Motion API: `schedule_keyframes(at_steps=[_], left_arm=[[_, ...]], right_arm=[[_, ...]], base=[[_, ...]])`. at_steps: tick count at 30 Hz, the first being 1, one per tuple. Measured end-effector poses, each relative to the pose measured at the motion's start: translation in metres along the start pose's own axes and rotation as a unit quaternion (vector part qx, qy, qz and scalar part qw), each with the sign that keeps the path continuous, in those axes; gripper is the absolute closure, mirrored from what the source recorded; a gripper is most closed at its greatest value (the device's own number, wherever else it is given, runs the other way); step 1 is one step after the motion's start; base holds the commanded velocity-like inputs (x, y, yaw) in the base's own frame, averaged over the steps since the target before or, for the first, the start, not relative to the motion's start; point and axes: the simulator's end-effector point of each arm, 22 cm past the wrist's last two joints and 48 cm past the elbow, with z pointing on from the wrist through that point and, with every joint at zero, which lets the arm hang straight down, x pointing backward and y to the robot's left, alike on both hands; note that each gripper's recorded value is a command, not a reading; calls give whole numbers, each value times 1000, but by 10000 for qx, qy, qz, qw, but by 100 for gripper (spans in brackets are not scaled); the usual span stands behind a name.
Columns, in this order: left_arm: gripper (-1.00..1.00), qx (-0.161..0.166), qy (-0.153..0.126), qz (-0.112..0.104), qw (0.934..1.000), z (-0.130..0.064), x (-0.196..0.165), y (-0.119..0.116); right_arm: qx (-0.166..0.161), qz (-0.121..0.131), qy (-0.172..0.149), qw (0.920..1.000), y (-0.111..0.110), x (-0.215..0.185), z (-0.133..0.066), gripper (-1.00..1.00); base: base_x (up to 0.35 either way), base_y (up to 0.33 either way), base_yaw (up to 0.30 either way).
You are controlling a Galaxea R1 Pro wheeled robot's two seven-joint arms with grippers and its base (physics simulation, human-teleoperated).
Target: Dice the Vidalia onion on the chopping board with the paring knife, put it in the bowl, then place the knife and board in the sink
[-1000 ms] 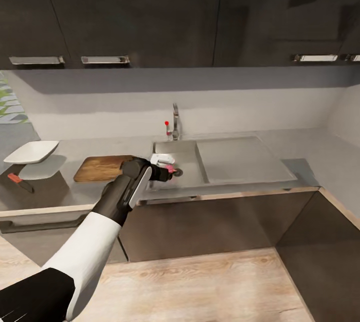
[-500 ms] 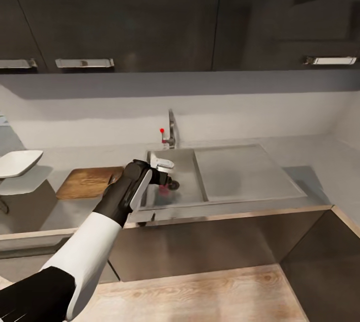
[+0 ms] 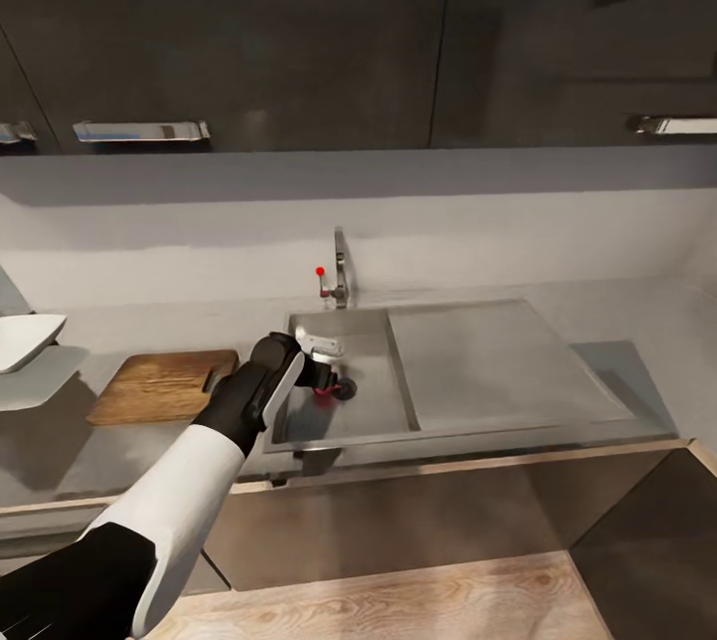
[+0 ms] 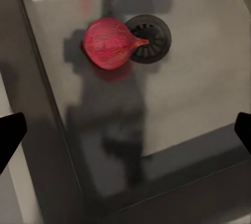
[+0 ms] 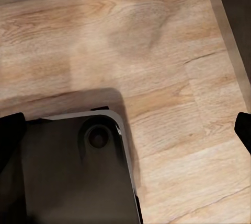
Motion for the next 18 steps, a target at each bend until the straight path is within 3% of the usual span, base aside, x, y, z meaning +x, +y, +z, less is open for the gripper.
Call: schedule_keyframes(at_steps=[8, 18], left_arm=[[-100, 27, 28, -4, 10000, 1, 2, -2], [-100, 54, 17, -8, 10000, 1, 1, -5]], right_arm=[[-5, -3, 0, 10000, 0, 0, 0, -100], [20, -33, 83, 10000, -3, 8, -2, -100]], base=[[17, 0, 0], [160, 0, 0]])
